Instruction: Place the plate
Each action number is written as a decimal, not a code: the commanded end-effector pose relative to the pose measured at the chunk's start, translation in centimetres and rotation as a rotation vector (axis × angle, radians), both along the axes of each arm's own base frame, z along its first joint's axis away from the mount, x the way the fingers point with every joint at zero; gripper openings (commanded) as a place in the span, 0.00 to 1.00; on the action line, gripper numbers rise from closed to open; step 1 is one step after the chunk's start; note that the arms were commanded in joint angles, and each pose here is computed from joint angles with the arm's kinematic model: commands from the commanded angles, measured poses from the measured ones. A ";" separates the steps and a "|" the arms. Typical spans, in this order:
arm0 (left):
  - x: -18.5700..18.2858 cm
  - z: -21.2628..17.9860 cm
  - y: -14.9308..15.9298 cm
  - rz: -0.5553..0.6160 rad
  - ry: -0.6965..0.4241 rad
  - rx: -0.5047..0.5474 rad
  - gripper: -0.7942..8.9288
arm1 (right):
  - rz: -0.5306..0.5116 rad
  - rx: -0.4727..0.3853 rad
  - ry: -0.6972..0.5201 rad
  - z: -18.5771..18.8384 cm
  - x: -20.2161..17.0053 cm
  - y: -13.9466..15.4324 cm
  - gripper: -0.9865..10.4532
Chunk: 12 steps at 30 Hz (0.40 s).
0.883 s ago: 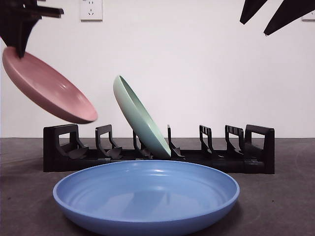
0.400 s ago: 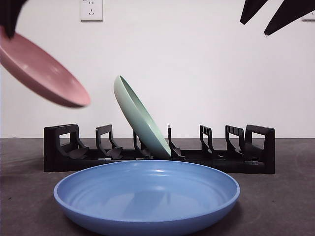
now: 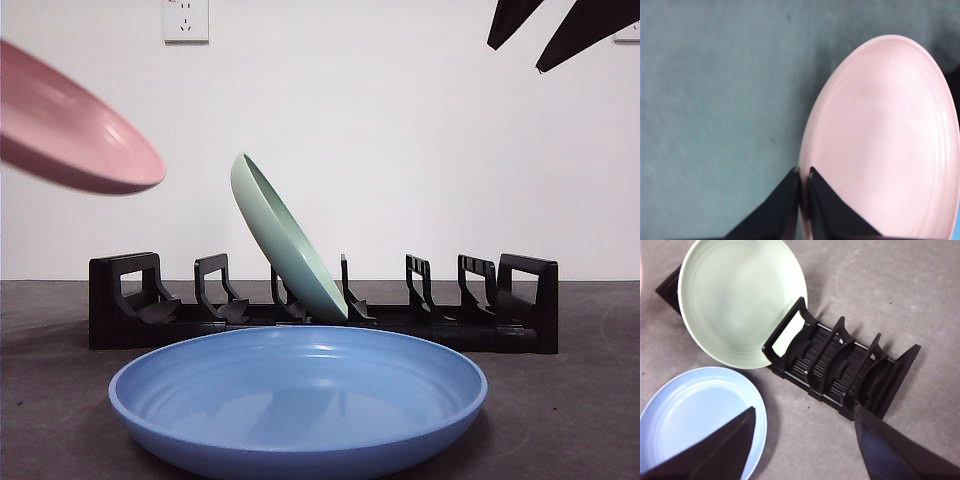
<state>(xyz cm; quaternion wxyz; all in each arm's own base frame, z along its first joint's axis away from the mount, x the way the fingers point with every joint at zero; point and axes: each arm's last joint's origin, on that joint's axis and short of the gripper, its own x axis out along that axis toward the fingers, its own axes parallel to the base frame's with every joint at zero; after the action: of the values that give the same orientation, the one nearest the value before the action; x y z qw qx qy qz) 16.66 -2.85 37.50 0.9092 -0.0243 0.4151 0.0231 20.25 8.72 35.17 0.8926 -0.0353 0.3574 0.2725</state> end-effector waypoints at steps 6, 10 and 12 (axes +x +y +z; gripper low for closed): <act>-7.0 -2.5 0.9 0.083 -0.069 -0.308 0.10 | 0.006 0.003 -0.008 0.2 0.2 0.2 0.36; -8.6 -4.4 1.0 0.106 -0.039 -0.437 0.10 | 0.006 0.003 -0.008 0.2 0.2 0.2 0.36; -8.8 -5.5 0.8 0.113 0.002 -0.489 0.10 | 0.006 0.003 -0.008 0.2 0.2 0.2 0.36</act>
<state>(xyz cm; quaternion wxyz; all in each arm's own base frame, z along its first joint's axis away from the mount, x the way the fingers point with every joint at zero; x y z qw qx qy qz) 7.67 -1.89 32.10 0.8848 -0.2291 0.4045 -0.0323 20.25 8.72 35.17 0.8926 -0.0352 0.3574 0.2727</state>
